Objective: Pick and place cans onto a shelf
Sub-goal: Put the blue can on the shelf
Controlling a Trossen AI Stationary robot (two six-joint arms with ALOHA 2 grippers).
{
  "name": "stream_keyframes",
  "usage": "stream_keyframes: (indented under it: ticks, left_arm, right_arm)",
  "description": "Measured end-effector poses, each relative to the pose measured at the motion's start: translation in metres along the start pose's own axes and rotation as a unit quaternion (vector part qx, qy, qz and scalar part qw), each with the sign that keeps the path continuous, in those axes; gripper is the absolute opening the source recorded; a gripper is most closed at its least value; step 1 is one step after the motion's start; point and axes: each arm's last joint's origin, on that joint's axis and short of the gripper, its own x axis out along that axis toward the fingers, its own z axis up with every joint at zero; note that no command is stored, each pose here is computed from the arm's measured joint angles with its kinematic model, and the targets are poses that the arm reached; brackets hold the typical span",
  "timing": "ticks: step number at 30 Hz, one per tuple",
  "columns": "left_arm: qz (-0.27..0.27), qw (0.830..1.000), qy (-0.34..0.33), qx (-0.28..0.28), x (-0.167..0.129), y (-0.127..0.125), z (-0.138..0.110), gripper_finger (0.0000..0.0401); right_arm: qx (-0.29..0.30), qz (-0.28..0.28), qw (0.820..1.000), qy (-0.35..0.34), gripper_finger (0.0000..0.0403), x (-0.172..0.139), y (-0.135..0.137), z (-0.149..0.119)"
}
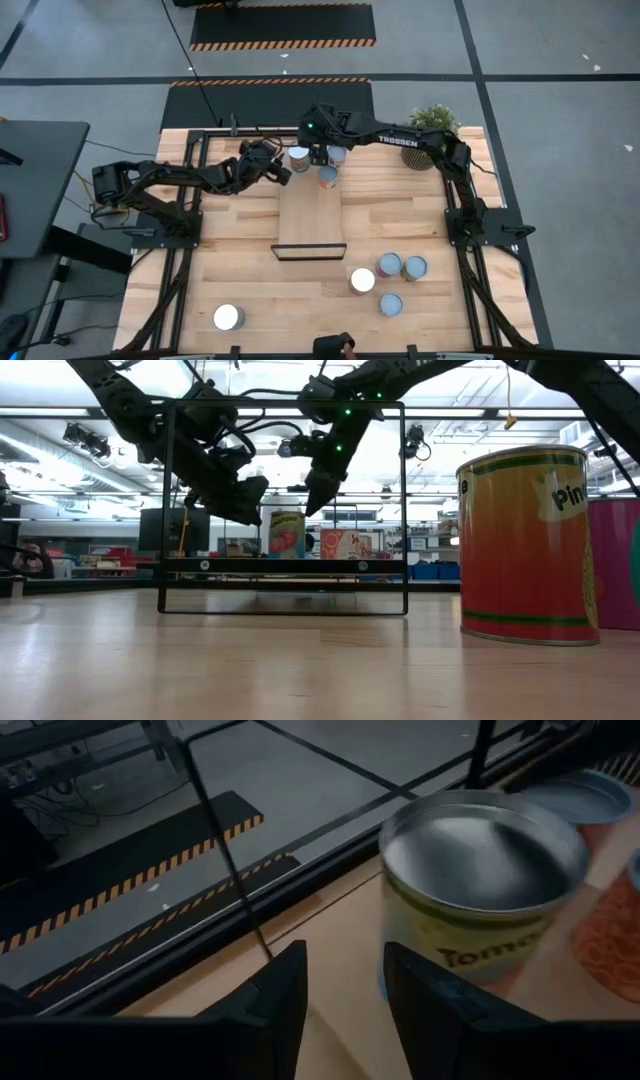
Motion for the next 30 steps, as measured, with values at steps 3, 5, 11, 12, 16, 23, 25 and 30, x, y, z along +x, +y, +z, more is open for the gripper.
stream_keyframes:
  ticks: [3,5,11,12,16,23,25,30]
  left_arm:
    - [0.002,1.000,0.000,-0.004,0.002,0.004,0.001,0.0142]
    - [-0.005,1.000,0.004,-0.006,0.004,0.005,0.001,0.0142]
    - [-0.003,1.000,0.006,-0.004,0.006,0.009,0.002,0.0142]
    - [-0.002,1.000,0.006,-0.004,0.006,0.010,0.002,0.0142]
    - [0.000,1.000,0.006,-0.005,0.007,0.011,0.002,0.0142]
    - [-0.010,0.999,0.015,0.027,0.002,0.014,0.003,0.0142]
    - [-0.016,0.999,0.016,0.030,-0.002,0.015,0.006,0.0142]
    - [-0.069,0.996,0.034,0.034,-0.005,0.014,0.004,0.0142]
  right_arm:
    - [0.002,0.013,1.000,-0.007,0.0373,-0.002,0.006,0.003]
    - [-0.001,0.016,1.000,-0.009,0.0373,-0.004,0.011,0.005]
    - [0.005,0.030,1.000,-0.003,0.0373,-0.009,0.024,0.008]
    - [0.007,0.033,0.999,-0.002,0.0373,-0.010,0.027,0.009]
    - [0.015,0.041,0.999,-0.004,0.0373,-0.013,0.035,0.012]
    - [0.008,0.023,0.999,0.021,0.0373,-0.014,0.037,0.009]
    - [0.013,0.008,0.999,0.029,0.0373,-0.011,0.030,0.006]
    - [0.041,-0.008,0.999,0.027,0.0373,-0.003,0.010,-0.001]
